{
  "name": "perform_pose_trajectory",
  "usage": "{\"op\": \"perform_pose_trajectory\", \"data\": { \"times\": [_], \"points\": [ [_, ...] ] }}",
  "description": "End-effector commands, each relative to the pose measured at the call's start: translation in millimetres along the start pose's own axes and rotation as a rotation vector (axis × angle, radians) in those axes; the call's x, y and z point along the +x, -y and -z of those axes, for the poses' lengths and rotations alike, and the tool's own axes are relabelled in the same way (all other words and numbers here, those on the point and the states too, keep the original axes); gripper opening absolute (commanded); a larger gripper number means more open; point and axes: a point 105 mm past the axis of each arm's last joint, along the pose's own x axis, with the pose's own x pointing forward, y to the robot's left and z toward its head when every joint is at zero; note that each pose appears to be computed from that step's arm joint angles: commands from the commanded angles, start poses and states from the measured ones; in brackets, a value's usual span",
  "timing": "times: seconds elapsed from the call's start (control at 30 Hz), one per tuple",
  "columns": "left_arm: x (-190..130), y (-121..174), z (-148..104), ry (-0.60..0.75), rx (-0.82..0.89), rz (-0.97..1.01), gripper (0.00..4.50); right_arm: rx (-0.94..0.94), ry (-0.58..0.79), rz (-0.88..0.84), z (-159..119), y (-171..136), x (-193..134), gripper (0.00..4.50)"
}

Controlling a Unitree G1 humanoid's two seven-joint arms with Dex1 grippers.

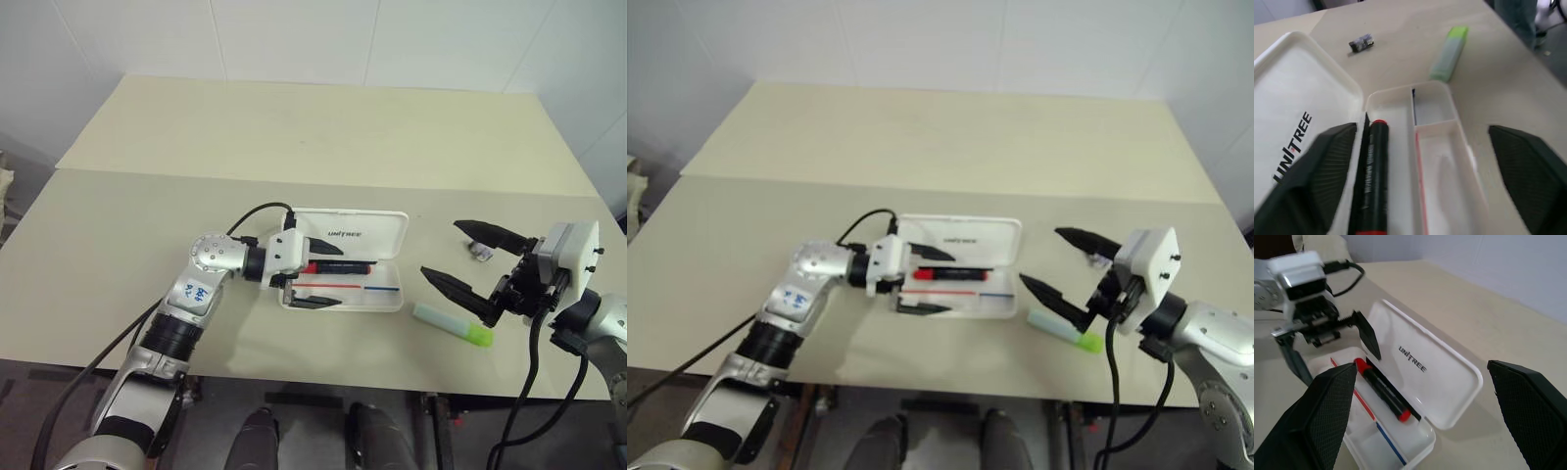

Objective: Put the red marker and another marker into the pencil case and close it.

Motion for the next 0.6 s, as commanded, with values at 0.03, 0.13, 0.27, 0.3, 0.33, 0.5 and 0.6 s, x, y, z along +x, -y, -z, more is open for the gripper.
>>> {"op": "perform_pose_trajectory", "data": {
  "times": [0.03,0.13,0.27,0.3,0.33,0.5,0.6],
  "points": [
    [-22,-1,-23,0.091,0.038,-0.037,4.48,0.026,-0.068,0.020,13,5,-17,4.50],
    [-44,0,-38,0.150,0.053,-0.060,4.48,0.056,-0.157,0.014,31,6,-33,4.50],
    [-67,2,-51,0.178,0.067,-0.077,4.48,0.082,-0.229,0.009,48,11,-50,4.50],
    [-76,3,-56,0.183,0.070,-0.073,4.48,0.096,-0.255,0.010,54,13,-56,4.50],
    [-87,4,-57,0.168,0.050,-0.069,4.48,0.112,-0.279,0.008,61,15,-62,4.50],
    [-106,13,-55,0.117,-0.014,-0.011,4.48,0.146,-0.333,-0.006,81,24,-73,4.50],
    [-112,16,-55,0.099,-0.023,0.017,4.48,0.165,-0.365,-0.009,94,27,-79,4.50]
  ]
}}
